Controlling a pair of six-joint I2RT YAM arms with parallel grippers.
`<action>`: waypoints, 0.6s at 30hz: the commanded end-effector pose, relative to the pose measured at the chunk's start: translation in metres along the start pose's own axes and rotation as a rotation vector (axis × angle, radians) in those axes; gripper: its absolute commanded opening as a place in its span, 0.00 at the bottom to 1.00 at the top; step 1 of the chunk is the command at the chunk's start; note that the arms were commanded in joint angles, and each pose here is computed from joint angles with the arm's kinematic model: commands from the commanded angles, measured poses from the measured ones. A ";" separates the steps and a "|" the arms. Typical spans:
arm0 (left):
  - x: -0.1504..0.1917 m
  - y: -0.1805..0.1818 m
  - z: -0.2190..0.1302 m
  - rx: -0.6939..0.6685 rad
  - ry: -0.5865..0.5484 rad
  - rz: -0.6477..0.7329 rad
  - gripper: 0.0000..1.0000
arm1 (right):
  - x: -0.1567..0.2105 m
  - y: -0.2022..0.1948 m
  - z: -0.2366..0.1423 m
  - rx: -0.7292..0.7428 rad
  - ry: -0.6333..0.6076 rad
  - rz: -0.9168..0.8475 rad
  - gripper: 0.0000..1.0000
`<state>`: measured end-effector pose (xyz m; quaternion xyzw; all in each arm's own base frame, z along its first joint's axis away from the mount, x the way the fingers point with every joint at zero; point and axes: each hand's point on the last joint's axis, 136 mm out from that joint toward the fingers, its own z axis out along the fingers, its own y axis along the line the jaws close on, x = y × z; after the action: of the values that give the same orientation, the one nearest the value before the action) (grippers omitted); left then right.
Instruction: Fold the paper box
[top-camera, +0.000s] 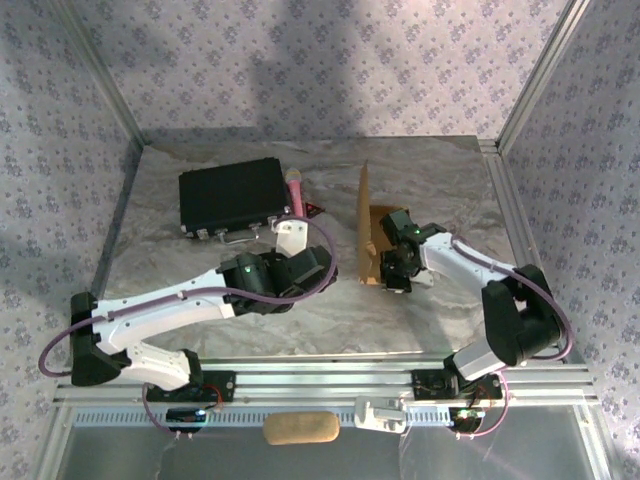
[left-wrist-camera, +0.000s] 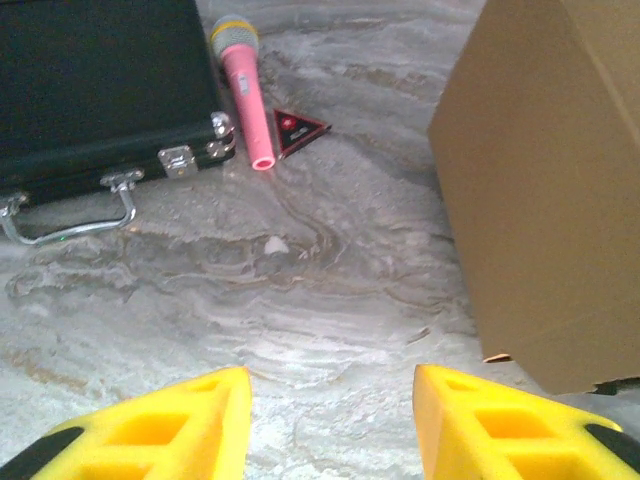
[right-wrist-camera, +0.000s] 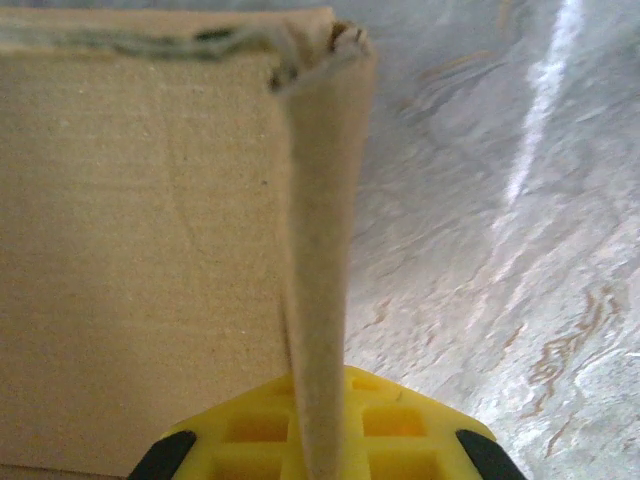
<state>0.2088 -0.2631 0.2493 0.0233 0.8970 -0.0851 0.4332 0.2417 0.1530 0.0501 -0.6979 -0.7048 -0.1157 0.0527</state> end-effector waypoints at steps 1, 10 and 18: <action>-0.002 0.014 -0.012 -0.018 -0.026 -0.021 0.46 | -0.010 -0.024 0.013 0.111 -0.021 0.152 0.00; 0.004 0.023 -0.022 -0.015 -0.029 -0.015 0.45 | -0.012 -0.036 0.035 0.197 -0.016 0.174 0.03; 0.013 0.019 -0.022 0.015 0.003 0.005 0.46 | -0.012 -0.029 0.024 0.099 -0.020 0.156 0.49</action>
<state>0.1909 -0.2432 0.2493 0.0204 0.8965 -0.0880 0.4337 0.2216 0.1554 0.0191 -0.7124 -0.6898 -0.0791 0.1015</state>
